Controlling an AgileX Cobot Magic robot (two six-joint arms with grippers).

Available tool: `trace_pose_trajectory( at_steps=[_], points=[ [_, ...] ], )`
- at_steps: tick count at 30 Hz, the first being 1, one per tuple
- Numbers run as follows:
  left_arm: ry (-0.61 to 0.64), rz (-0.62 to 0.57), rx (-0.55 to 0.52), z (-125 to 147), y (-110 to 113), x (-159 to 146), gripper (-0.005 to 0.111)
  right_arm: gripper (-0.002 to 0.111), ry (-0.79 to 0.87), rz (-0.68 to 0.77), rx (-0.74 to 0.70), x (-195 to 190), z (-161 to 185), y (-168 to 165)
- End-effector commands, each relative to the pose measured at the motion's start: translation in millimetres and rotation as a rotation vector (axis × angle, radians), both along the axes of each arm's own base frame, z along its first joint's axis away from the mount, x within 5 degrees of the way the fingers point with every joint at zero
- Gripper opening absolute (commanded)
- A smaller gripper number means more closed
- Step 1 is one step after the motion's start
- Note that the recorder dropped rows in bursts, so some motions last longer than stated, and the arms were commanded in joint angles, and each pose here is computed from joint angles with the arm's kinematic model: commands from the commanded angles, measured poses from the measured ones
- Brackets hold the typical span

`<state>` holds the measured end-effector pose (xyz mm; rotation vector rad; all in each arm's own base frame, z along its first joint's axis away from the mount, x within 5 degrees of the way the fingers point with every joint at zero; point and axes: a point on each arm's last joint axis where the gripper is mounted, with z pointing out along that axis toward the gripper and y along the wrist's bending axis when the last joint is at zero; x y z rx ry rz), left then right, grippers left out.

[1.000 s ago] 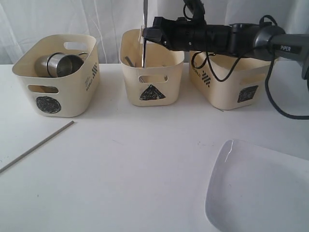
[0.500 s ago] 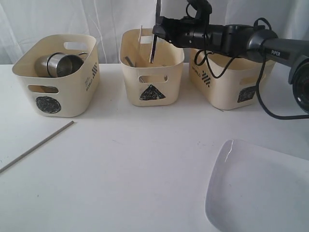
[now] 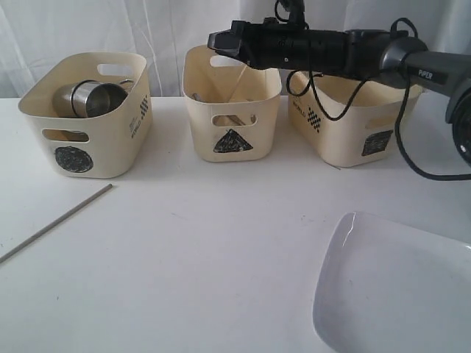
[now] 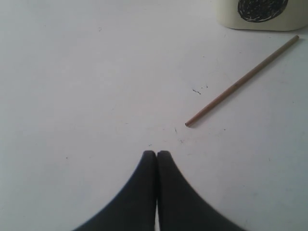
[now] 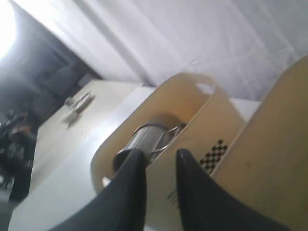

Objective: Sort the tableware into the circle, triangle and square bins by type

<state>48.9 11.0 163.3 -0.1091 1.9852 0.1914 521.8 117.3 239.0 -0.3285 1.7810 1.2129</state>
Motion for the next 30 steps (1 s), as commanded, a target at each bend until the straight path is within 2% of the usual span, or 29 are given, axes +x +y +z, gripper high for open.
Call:
trace_pose_trajectory(
  at_steps=[1,6,8,16,22,30],
  points=[
    [-0.001,-0.005,-0.001,-1,0,0,0.0,0.0,-0.068,0.254,-0.217,-32,31,4],
    [-0.001,-0.005,-0.001,-1,0,0,0.0,0.0,-0.03,0.454,-0.571,-61,26,23],
    [-0.001,-0.005,-0.001,-1,0,0,0.0,0.0,-0.04,0.504,-0.661,-67,20,37],
    [-0.001,-0.005,-0.001,-1,0,0,0.0,0.0,-0.108,0.691,-1.062,-85,-37,101],
    [-0.001,-0.005,-0.001,-1,0,0,0.0,0.0,-0.283,0.823,-1.101,-109,-59,162],
    [-0.001,-0.005,-0.001,-1,0,0,0.0,0.001,-0.462,0.661,-1.073,-119,-68,219]
  ],
)
